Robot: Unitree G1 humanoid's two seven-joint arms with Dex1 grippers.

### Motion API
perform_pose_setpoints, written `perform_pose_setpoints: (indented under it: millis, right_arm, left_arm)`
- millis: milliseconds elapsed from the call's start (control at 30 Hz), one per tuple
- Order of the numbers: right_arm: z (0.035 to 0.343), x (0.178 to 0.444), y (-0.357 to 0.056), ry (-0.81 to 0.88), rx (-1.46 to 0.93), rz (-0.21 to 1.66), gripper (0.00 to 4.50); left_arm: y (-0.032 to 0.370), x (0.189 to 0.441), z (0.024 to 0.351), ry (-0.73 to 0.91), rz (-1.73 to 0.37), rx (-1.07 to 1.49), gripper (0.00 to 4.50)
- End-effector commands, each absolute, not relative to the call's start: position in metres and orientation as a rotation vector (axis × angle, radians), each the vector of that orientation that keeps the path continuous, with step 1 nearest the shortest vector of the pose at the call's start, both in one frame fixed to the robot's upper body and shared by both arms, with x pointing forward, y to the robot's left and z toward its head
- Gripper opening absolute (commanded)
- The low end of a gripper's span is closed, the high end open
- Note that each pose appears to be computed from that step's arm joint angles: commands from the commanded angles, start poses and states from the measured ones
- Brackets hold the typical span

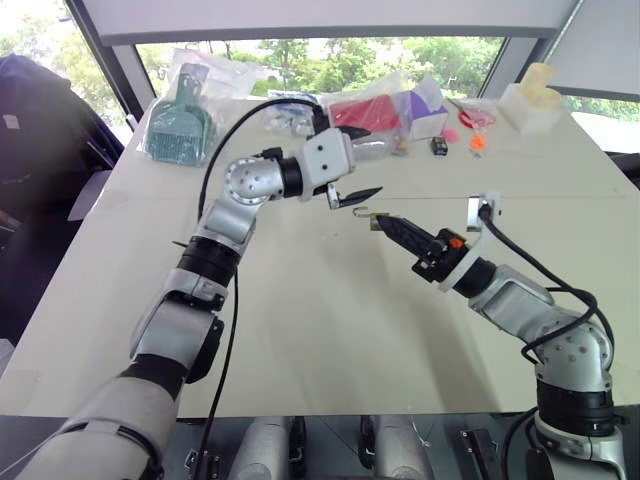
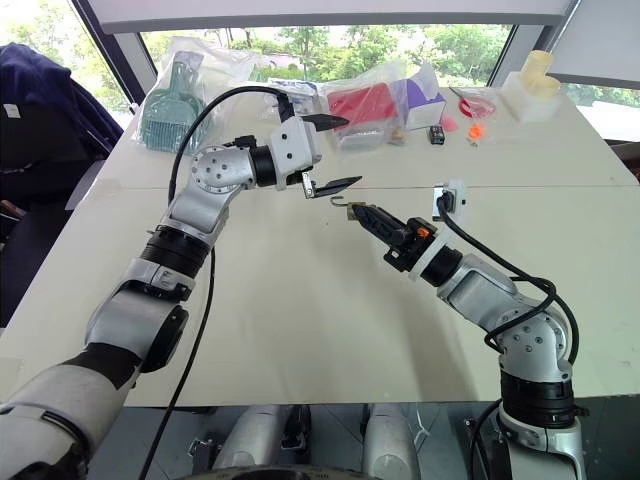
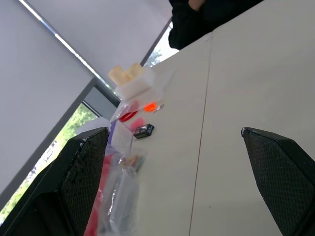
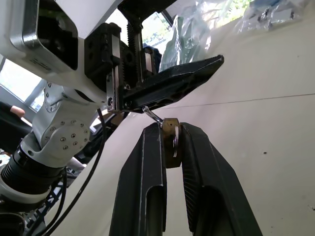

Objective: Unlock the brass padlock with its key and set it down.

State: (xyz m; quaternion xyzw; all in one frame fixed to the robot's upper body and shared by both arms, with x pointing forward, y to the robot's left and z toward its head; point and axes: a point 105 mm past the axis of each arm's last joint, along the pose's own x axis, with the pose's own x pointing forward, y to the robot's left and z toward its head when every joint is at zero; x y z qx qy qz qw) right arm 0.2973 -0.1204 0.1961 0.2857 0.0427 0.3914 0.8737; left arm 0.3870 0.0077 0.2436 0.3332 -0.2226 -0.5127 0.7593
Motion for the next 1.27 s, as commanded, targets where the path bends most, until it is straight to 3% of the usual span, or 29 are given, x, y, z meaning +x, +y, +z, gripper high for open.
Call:
perform_pose_setpoints:
  millis: [33,167,367,600,767,833,933,1267]
  right_arm:
    - [0.209,0.297,-0.124,0.029,0.608,0.812,0.0]
    - [0.197,0.304,-0.133,0.079,0.624,0.74,0.0]
    - [0.135,0.314,-0.143,0.368,0.681,0.58,0.0]
    - [0.109,0.321,-0.147,0.505,0.722,0.521,0.0]
    - [0.103,0.324,-0.152,0.557,0.643,0.509,2.09]
    - [0.102,0.324,-0.154,0.565,0.609,0.508,3.15]
    - [0.108,0.321,-0.172,0.553,0.449,0.496,4.43]
    - [0.161,0.272,-0.223,0.382,-0.005,0.619,4.43]
  left_arm:
    - [0.014,0.384,0.24,-0.456,-1.14,0.746,4.48]
    - [0.032,0.39,0.225,-0.339,-1.129,0.741,4.48]
    - [0.061,0.386,0.224,-0.198,-1.134,0.582,4.48]
    - [0.077,0.33,0.199,0.011,-1.354,0.468,4.48]
    - [0.081,0.32,0.189,0.074,-1.343,0.454,4.5]
    - [0.081,0.319,0.186,0.082,-1.336,0.453,4.5]
    - [0.081,0.318,0.183,0.088,-1.329,0.447,4.5]
    - [0.087,0.308,0.161,0.161,-1.306,0.362,4.5]
